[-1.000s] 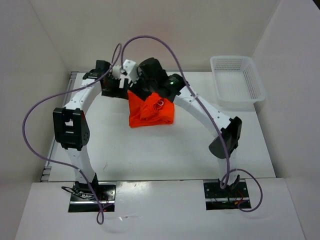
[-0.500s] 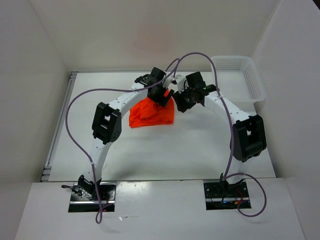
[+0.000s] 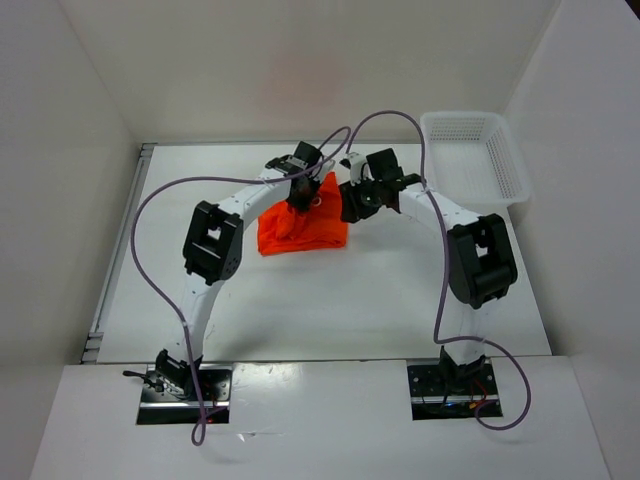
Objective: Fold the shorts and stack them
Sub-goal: Fold the shorts
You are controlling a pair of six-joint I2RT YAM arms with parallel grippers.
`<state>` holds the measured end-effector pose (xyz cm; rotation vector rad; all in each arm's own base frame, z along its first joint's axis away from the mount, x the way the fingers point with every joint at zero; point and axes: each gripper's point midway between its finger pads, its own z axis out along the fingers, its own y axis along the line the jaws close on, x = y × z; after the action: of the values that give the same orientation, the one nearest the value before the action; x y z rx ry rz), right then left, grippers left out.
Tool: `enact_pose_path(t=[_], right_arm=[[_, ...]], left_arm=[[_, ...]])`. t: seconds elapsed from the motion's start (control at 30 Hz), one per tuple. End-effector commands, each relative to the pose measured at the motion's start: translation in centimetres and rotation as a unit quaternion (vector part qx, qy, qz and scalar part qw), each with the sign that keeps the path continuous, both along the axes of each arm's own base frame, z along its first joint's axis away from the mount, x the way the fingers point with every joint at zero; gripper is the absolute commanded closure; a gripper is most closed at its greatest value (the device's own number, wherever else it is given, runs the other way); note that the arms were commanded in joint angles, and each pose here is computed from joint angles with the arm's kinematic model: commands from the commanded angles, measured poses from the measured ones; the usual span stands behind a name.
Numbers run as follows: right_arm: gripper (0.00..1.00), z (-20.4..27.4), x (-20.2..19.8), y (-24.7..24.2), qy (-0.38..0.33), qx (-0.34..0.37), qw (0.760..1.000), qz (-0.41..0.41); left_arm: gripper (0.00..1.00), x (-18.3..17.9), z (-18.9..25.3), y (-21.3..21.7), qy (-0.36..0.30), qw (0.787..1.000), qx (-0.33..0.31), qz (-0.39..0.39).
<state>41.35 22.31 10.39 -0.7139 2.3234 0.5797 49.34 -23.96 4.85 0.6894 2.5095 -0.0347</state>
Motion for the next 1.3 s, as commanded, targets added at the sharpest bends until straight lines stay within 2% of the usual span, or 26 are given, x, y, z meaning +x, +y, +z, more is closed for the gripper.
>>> enact_pose_path(t=[0.0, 0.13, 0.17, 0.23, 0.4, 0.53, 0.57, 0.6, 0.7, 0.77, 0.83, 0.9, 0.93, 0.97, 1.03, 1.13, 1.27], right_arm=[[0.53, 0.2, 0.1, 3.2, -0.006, 0.037, 0.999, 0.018], [0.56, -0.5, 0.0, 4.7, -0.013, 0.024, 0.999, 0.019], [0.57, -1.4, -0.4, 4.7, -0.005, 0.015, 1.0, 0.019], [0.58, -1.9, -0.5, 5.3, -0.009, 0.004, 1.0, 0.015], [0.61, -3.8, -1.4, 6.1, -0.005, -0.018, 1.0, 0.018], [0.61, -5.5, -1.7, 6.7, 0.0, -0.035, 0.999, 0.02], [0.61, -4.9, -1.5, 7.4, -0.01, -0.033, 0.999, 0.029], [0.61, -4.5, -1.2, 7.5, -0.017, -0.032, 0.999, 0.032], [0.61, -3.6, -0.2, 7.4, -0.047, -0.049, 0.997, 0.047], [0.61, -2.4, 0.1, 7.0, -0.065, -0.061, 0.995, 0.05], [0.61, -1.8, 0.1, 7.0, -0.071, -0.058, 0.995, 0.05], [0.61, -1.5, 0.0, 6.9, -0.071, -0.058, 0.995, 0.05], [0.58, -1.5, -0.1, 7.0, -0.069, -0.054, 0.995, 0.053], [0.58, -1.1, 0.1, 7.2, -0.074, -0.052, 0.995, 0.053], [0.58, -0.5, 0.5, 7.4, -0.08, -0.048, 0.994, 0.052], [0.55, 1.0, 1.4, 8.1, -0.092, -0.033, 0.994, 0.043], [0.55, 1.2, 1.8, 9.3, -0.076, -0.01, 0.996, 0.043]], left_arm=[[0.82, 0.8, 3.4, 2.5, -0.02, 0.999, -0.026, 0.02], [0.89, 0.9, 4.6, 5.5, -0.007, 0.997, -0.074, 0.033], [0.89, 1.2, 4.7, 7.4, -0.001, 0.995, -0.088, 0.047], [0.89, 0.6, 5.4, 7.9, 0.016, 0.99, -0.138, 0.036], [0.67, -1.8, 4.2, 10.2, 0.085, 0.965, -0.244, 0.032], [0.55, -2.3, 4.0, 11.4, 0.101, 0.946, -0.307, 0.028], [0.48, -2.6, 4.0, 11.6, 0.107, 0.94, -0.322, 0.026], [0.37, -2.6, 4.5, 12.2, 0.108, 0.93, -0.351, 0.022], [0.34, -3.2, 5.1, 13.7, 0.108, 0.917, -0.383, 0.028], [0.34, -3.0, 4.9, 16.3, 0.1, 0.921, -0.371, 0.062], [0.28, -3.0, 4.7, 18.6, 0.087, 0.933, -0.334, 0.097], [0.13, -3.5, 4.8, 19.5, 0.081, 0.942, -0.305, 0.117], [0.04, -3.5, 4.3, 20.7, 0.075, 0.949, -0.273, 0.138], [0.0, -3.6, 4.5, 21.4, 0.066, 0.953, -0.254, 0.149], [0.0, -3.9, 3.7, 23.1, 0.062, 0.96, -0.208, 0.179], [0.0, -4.1, 4.3, 24.2, 0.048, 0.963, -0.181, 0.194], [0.0, -3.8, 7.9, 24.3, 0.009, 0.968, -0.16, 0.194]])
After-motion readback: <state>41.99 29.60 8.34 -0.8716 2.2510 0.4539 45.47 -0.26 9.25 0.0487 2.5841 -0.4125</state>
